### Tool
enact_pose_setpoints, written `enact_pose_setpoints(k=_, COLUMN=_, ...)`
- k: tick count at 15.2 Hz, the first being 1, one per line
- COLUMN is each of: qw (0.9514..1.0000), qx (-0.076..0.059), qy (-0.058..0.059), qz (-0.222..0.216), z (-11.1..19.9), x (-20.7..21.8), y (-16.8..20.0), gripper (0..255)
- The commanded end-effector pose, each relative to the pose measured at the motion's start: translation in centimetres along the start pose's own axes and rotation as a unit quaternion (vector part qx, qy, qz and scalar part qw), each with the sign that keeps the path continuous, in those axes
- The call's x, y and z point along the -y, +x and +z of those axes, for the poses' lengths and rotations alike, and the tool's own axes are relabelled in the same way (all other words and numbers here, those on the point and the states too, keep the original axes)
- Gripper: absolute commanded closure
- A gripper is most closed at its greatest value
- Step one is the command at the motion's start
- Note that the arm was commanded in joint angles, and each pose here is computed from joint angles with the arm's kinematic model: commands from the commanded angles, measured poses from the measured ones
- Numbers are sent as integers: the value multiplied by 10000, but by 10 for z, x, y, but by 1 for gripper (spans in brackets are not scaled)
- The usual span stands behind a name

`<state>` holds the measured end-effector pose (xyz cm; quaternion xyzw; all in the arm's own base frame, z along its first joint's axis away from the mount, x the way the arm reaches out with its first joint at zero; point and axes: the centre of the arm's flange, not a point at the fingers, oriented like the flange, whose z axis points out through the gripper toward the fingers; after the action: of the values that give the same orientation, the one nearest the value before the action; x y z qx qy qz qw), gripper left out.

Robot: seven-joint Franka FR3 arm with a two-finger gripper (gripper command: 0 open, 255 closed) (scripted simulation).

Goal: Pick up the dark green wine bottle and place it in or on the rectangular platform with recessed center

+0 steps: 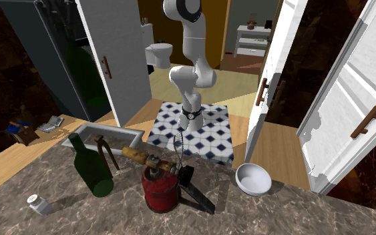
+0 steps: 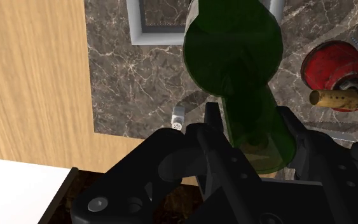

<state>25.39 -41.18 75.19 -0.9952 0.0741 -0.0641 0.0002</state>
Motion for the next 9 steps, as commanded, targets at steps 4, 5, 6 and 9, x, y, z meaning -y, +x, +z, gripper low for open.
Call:
enact_pose_setpoints(k=4, qw=10000, qx=-3, qy=-12, qz=-15, z=21, x=-4, y=-2, gripper=255)
enact_pose_setpoints(k=5, qw=10000, qx=-3, qy=-12, qz=-15, z=26, x=-4, y=-3, gripper=255)
enact_pose_setpoints(k=6, qw=10000, qx=-3, qy=-12, qz=-15, z=31, x=-4, y=-3, gripper=255)
enact_pose_setpoints(k=9, qw=10000, qx=-3, qy=-12, qz=-15, z=47, x=-4, y=-5, gripper=255)
